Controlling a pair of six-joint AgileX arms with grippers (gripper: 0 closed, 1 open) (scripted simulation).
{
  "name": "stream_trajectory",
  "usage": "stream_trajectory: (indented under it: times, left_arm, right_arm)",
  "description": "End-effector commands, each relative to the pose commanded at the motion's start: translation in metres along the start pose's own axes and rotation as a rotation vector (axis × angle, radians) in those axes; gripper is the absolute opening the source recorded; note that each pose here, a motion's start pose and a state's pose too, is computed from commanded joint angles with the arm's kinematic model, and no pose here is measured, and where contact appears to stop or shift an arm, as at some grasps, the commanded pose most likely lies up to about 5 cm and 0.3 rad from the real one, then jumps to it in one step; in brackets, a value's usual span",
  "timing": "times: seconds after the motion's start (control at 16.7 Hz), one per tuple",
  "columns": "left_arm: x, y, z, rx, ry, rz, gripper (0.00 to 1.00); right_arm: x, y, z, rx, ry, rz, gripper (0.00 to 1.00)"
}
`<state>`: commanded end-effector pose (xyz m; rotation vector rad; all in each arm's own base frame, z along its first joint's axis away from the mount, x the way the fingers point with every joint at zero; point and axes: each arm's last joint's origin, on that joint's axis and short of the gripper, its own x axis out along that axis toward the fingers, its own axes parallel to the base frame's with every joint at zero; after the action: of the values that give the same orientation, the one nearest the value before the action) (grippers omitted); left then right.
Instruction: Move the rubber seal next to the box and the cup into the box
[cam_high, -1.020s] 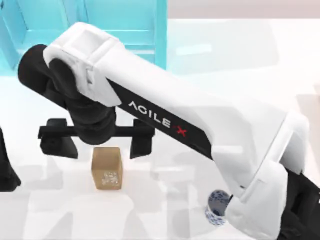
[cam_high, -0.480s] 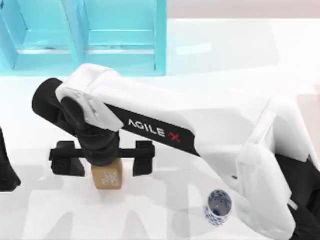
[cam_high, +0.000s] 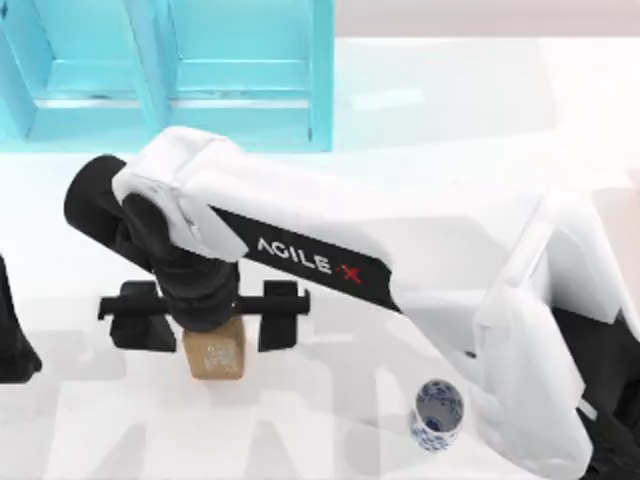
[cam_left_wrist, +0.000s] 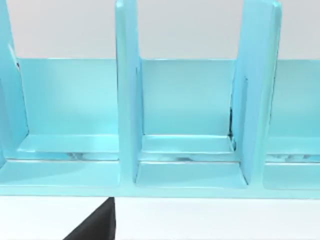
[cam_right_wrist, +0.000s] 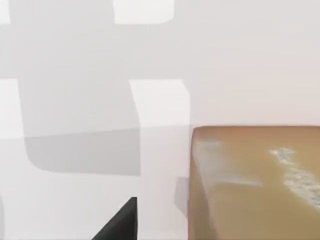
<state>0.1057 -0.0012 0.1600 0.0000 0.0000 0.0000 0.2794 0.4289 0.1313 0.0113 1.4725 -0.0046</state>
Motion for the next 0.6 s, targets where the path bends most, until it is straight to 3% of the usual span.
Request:
stream_trajectory:
  times: [0.54, 0.6]
  left_arm:
    - [0.0, 0.0, 0.0, 0.0, 0.0, 0.0, 1.0]
    - [0.0, 0.0, 0.0, 0.0, 0.0, 0.0, 1.0]
  right_arm:
    - [0.0, 0.0, 0.0, 0.0, 0.0, 0.0, 0.02]
    - [0.0, 0.0, 0.0, 0.0, 0.0, 0.0, 0.0]
